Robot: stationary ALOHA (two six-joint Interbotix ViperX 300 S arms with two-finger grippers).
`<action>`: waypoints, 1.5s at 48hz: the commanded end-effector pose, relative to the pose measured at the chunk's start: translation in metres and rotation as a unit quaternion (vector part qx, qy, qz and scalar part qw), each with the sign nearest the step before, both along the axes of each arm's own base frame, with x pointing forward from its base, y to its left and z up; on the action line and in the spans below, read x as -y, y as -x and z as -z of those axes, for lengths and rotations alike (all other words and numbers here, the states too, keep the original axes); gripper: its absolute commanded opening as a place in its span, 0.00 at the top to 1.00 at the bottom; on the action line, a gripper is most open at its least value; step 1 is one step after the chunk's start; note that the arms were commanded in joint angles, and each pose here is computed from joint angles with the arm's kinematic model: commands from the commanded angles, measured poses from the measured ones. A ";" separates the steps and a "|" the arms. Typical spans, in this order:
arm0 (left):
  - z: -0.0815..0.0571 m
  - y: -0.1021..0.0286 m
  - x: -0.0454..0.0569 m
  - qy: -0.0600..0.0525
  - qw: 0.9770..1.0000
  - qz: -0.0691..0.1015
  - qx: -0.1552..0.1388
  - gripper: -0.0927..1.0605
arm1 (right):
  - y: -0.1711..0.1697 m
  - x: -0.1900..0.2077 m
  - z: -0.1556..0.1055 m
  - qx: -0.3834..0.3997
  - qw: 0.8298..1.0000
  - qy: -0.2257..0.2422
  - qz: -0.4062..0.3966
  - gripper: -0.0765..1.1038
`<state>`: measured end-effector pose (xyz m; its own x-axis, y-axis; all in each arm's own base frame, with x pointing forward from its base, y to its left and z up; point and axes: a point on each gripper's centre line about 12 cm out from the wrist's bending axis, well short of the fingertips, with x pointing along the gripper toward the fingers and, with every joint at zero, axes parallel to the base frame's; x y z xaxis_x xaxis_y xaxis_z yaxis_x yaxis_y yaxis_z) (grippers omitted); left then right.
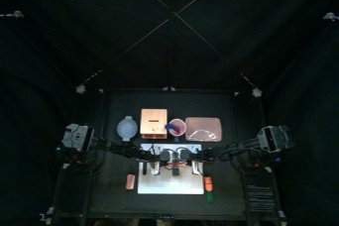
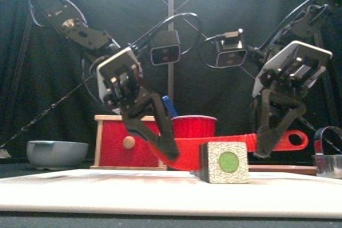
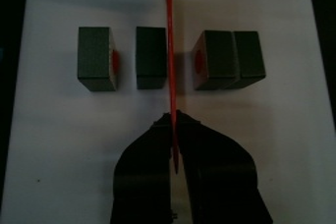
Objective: Place sushi on board then cut the sushi with the knife then place the pieces on the plate
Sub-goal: Cut the sushi into 4 pieces
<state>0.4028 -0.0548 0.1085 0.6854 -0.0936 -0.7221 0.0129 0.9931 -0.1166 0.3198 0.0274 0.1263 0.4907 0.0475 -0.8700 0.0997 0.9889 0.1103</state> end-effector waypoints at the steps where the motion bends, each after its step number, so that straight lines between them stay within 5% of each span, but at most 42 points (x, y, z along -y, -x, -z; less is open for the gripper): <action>1: -0.034 -0.006 0.008 0.005 0.999 0.010 0.037 0.57 | -0.005 0.000 -0.028 0.039 0.999 -0.008 0.006 0.62; 7: -0.046 -0.006 0.014 0.003 0.999 0.022 0.047 0.57 | -0.006 -0.004 -0.041 0.060 0.998 -0.012 0.002 0.62; 24: -0.045 -0.004 0.040 0.015 0.998 0.045 0.040 0.57 | -0.004 -0.028 -0.041 0.061 0.997 -0.035 -0.014 0.62; 53: -0.033 -0.006 0.042 0.023 0.999 0.037 0.024 0.57 | -0.003 -0.030 -0.034 0.053 0.998 -0.037 -0.014 0.62; 72: -0.008 -0.004 0.043 0.018 0.999 0.037 -0.005 0.57 | -0.004 -0.035 -0.012 0.020 0.999 -0.039 -0.014 0.62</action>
